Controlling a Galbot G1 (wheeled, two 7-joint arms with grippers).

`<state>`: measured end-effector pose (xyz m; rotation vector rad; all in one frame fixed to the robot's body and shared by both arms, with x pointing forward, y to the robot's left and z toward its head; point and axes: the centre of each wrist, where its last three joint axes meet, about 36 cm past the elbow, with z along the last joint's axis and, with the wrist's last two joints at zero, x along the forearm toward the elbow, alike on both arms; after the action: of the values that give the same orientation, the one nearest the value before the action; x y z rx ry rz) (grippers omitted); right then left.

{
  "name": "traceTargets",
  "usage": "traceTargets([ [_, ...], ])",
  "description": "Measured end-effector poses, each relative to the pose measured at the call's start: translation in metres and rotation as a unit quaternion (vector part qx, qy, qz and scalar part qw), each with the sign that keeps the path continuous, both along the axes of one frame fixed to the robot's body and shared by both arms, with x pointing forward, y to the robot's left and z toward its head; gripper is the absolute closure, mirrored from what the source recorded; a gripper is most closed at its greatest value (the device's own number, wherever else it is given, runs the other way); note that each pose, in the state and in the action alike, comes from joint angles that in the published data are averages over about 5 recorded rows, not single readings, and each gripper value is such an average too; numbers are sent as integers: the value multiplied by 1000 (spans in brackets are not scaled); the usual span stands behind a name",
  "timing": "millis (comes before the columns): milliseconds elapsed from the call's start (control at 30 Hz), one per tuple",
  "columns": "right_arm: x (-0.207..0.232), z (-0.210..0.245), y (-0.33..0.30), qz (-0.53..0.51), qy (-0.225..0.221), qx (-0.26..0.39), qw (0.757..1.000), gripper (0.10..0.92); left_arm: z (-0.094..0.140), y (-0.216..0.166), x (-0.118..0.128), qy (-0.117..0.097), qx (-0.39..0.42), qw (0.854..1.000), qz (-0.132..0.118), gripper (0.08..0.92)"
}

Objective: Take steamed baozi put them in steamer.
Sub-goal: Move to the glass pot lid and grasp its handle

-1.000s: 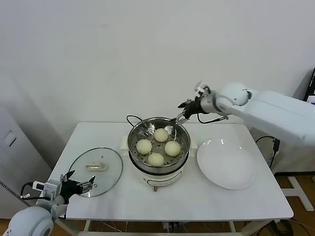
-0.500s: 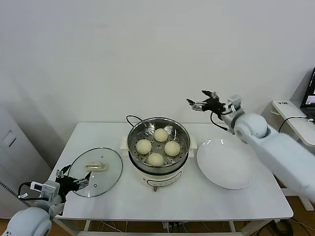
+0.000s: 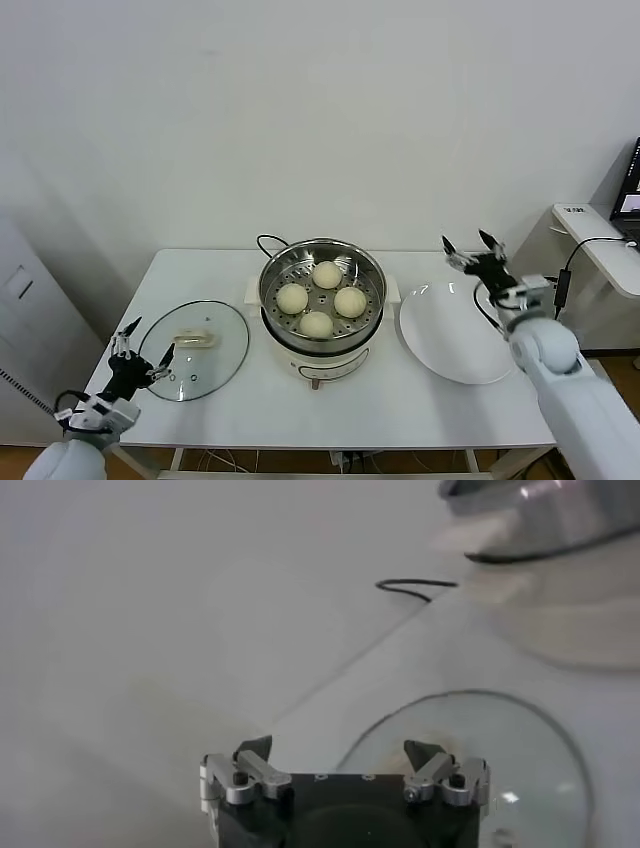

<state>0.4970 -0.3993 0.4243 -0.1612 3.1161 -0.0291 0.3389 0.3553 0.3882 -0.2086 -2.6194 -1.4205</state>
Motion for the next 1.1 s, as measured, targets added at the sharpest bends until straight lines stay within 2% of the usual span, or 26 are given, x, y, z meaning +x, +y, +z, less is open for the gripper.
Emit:
traceTargets([
  [200, -22, -29, -5, -29, 5, 9, 1000, 200, -28, 6, 2, -43, 119, 991, -44, 177],
  [500, -46, -60, -11, -56, 15, 15, 998, 200, -71, 9, 11, -67, 237, 965, -90, 177],
  [767, -62, -80, -14, -66, 25, 15, 997, 200, -97, 10, 30, -73, 285, 951, -98, 177],
  [1100, -70, -90, -17, -66, 32, 12, 997, 200, -112, 7, 57, -76, 310, 943, -91, 177],
])
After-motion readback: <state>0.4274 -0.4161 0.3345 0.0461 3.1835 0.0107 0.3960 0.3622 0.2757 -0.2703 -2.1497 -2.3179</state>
